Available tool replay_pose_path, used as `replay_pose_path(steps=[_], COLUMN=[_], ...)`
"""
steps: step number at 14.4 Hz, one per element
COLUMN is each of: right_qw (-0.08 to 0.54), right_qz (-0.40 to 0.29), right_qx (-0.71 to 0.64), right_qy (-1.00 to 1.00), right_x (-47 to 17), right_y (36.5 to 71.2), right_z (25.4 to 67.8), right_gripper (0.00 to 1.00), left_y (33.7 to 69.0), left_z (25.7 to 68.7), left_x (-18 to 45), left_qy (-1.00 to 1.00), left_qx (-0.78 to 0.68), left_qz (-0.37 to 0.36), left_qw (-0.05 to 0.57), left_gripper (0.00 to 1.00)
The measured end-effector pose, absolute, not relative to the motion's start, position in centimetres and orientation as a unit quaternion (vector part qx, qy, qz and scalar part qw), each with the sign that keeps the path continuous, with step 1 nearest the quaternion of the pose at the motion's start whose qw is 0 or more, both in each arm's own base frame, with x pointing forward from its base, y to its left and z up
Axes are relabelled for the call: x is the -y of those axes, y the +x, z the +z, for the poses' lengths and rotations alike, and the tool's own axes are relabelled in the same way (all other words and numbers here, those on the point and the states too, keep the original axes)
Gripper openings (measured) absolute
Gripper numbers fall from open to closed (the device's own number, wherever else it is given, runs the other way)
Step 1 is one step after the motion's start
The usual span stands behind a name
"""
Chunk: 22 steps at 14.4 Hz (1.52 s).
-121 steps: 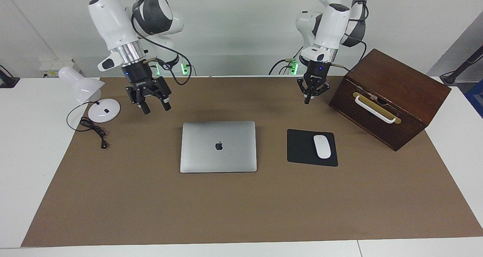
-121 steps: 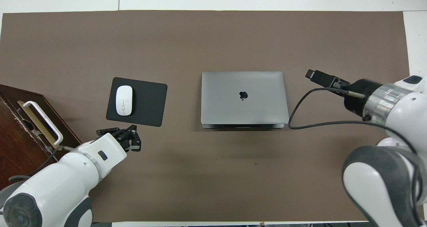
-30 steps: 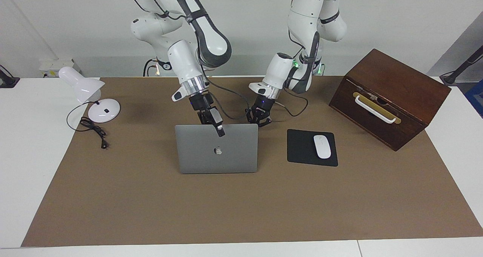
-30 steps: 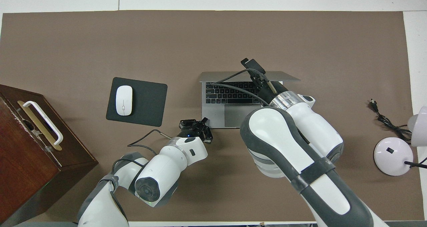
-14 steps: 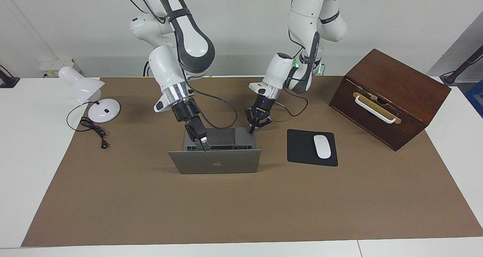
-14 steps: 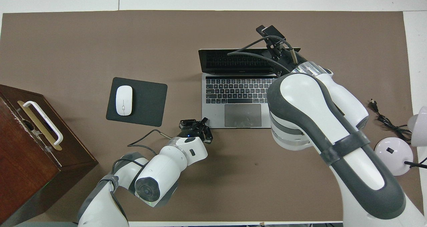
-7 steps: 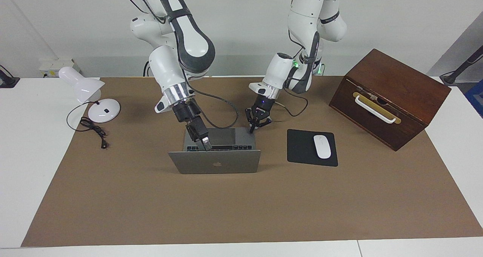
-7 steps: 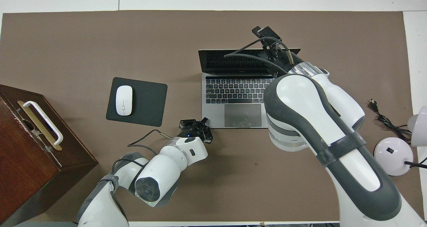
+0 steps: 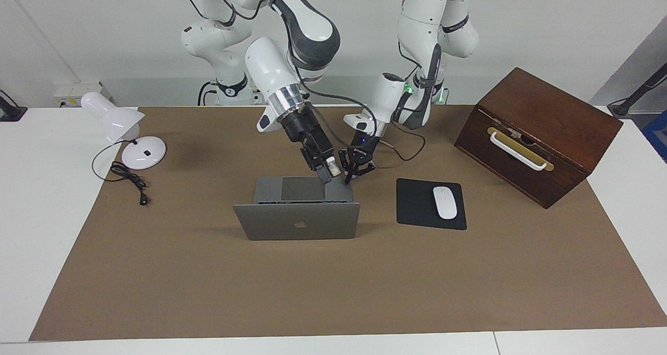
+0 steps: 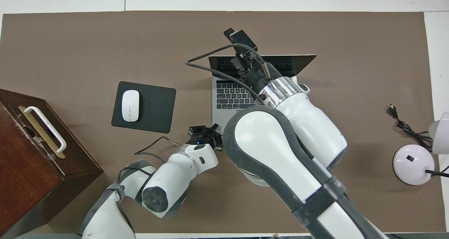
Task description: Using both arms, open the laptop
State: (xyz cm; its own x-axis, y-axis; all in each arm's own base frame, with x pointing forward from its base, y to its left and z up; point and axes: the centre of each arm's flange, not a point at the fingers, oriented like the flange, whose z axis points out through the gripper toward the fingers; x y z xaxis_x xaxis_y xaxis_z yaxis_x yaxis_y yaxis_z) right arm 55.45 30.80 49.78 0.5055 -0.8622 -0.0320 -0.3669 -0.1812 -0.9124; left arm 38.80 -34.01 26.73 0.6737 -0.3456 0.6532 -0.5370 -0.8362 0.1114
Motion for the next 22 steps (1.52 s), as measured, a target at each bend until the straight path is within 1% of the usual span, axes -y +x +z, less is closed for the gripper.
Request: replay_pose_path(steps=[4,9,12,14,19,22], right_qw=[0.479,0.468,0.455,0.439,0.388,0.363], right_qz=[-0.282,-0.31,-0.327,-0.336,-0.333,-0.326], right_qx=[-0.414,-0.352,-0.313,-0.281,-0.215,-0.186], right_qy=[-0.721,-0.749,-0.767,-0.784,-0.832,-0.853], right_x=[-29.1,-24.9,-21.9,-20.0,-13.8,-11.6], right_y=[56.1,59.4,60.9,61.8,63.7,63.9], right_z=[51.6,53.6,55.4,56.4,58.3,59.3], right_gripper=[1.0,1.0,1.0,1.0,1.0,1.0], left_y=[38.8,39.2,39.4,39.8,42.0,42.8], left_z=[27.1,28.7,29.5,31.1,37.5,39.1], left_x=[34.5,35.2,35.2,35.3,36.0,35.7], left_qy=[0.908,0.907,0.913,0.922,0.938,0.943], left_qx=[0.217,0.188,0.182,0.181,0.173,0.166], left_qz=[0.32,0.33,0.317,0.298,0.259,0.25], left_qw=[0.163,0.183,0.179,0.17,0.153,0.148], left_gripper=[0.01,0.01,0.01,0.01,0.01,0.01])
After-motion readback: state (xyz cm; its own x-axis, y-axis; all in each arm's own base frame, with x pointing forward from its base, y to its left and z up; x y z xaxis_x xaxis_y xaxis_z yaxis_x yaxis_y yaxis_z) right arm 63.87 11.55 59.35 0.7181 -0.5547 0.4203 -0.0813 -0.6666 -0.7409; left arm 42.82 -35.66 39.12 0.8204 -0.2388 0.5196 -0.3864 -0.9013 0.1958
